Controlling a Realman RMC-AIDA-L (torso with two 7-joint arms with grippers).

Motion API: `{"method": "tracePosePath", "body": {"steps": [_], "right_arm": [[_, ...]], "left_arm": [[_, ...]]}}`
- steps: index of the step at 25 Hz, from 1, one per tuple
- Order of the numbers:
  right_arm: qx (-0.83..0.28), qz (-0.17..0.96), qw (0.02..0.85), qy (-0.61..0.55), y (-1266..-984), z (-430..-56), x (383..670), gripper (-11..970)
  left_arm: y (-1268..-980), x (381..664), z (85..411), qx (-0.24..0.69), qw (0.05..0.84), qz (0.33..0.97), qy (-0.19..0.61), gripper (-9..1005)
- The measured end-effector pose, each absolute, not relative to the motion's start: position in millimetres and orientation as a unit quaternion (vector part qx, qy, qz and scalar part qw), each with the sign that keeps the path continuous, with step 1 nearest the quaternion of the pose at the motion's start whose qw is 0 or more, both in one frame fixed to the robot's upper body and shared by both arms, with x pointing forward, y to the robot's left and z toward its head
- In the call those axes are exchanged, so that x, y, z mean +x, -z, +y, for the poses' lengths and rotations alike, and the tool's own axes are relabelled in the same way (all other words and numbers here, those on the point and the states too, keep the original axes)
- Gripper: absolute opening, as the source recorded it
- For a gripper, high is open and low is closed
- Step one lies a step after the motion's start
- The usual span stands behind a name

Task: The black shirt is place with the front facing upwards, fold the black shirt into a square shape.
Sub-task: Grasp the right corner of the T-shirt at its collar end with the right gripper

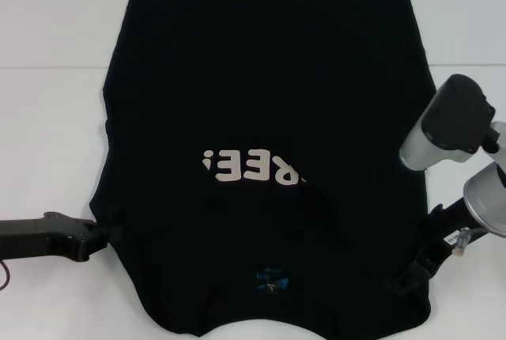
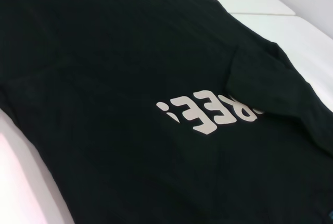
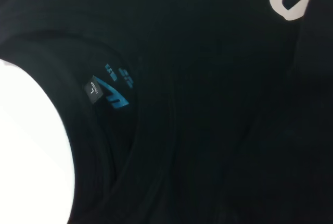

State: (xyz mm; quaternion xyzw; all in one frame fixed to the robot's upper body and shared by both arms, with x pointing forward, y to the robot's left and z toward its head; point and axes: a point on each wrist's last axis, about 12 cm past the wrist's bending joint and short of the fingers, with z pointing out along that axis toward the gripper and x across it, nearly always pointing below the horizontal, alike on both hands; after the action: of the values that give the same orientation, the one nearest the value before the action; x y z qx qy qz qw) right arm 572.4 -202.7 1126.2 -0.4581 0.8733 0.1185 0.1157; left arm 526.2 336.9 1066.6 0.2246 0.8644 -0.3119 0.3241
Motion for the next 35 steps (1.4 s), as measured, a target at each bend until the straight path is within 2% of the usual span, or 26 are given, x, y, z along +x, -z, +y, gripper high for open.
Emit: {"method": "tracePosePath", "body": {"steps": [9,15,20,24,27,35], "right_arm": [[-0.460,0.874,0.119,-0.104,-1129,-196,576,884],[-0.437,0.868,0.157,-0.179,-1146,-204,577,883],[-0.385,0.875,0.158,-0.247,-1156,-226,572,883],[-0.291,0.903,0.123,-0.290,-1158,-263,564,883],[-0.260,0.911,0.109,-0.302,-1157,-277,560,883],[-0.155,0.917,0.060,-0.363,-1128,-315,546,883]], "left_arm": [[-1066,526,338,0.225,0.325,0.865,0.310,5],[-1065,526,338,0.223,0.324,0.866,0.309,5],[-1063,526,337,0.222,0.322,0.865,0.313,5],[-1063,525,337,0.222,0.322,0.865,0.313,5],[-1063,525,337,0.221,0.321,0.865,0.314,5],[-1062,526,335,0.224,0.318,0.865,0.317,4]]}}
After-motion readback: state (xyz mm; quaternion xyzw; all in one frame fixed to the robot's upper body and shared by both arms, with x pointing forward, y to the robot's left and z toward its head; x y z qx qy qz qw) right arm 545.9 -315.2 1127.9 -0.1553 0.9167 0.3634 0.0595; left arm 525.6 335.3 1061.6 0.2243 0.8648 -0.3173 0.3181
